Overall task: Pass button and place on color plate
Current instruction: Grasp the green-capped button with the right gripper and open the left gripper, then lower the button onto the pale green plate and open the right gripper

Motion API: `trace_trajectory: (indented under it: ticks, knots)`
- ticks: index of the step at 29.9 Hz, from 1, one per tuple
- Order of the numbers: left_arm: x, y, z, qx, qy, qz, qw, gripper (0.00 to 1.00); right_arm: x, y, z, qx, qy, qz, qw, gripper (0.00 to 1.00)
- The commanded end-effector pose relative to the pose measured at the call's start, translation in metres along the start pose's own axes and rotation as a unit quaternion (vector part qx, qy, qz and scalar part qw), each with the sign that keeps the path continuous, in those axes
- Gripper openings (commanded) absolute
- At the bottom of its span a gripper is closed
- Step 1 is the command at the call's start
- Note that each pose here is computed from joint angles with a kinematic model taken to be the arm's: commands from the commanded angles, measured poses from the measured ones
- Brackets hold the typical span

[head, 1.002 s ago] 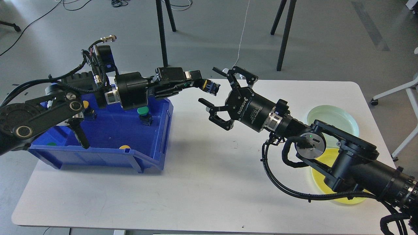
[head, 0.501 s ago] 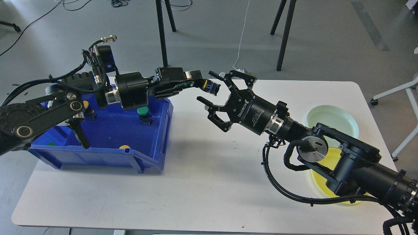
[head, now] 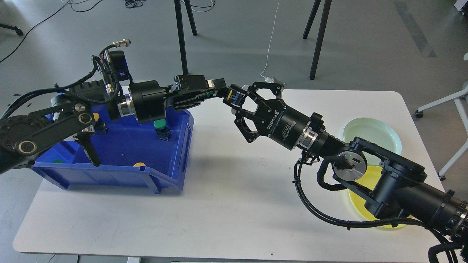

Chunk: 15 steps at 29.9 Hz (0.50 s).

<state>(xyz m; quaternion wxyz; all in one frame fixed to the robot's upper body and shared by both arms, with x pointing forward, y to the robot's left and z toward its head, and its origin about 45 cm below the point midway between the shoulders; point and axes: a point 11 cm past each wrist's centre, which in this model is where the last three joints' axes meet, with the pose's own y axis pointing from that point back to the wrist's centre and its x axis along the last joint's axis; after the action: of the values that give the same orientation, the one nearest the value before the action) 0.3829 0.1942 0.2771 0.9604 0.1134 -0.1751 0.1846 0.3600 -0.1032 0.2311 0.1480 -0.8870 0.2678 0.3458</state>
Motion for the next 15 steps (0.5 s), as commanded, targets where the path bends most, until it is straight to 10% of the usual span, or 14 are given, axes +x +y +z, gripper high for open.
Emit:
trace_trajectory:
  ticks: [1,9,15]
  knots:
    - [0.001,-0.001,0.002,-0.005,0.004,0.005,1.0,0.76,0.006,0.004,-0.002,0.013,-0.007,0.014,1.0,0.0]
    - [0.002,-0.002,0.001,-0.004,0.004,0.006,1.0,0.84,0.039,0.049,-0.004,0.082,-0.059,0.091,0.991,0.0]
    - [0.002,-0.002,0.0,-0.004,0.004,0.007,1.0,0.84,0.101,0.122,-0.024,0.218,-0.171,0.296,0.914,0.0]
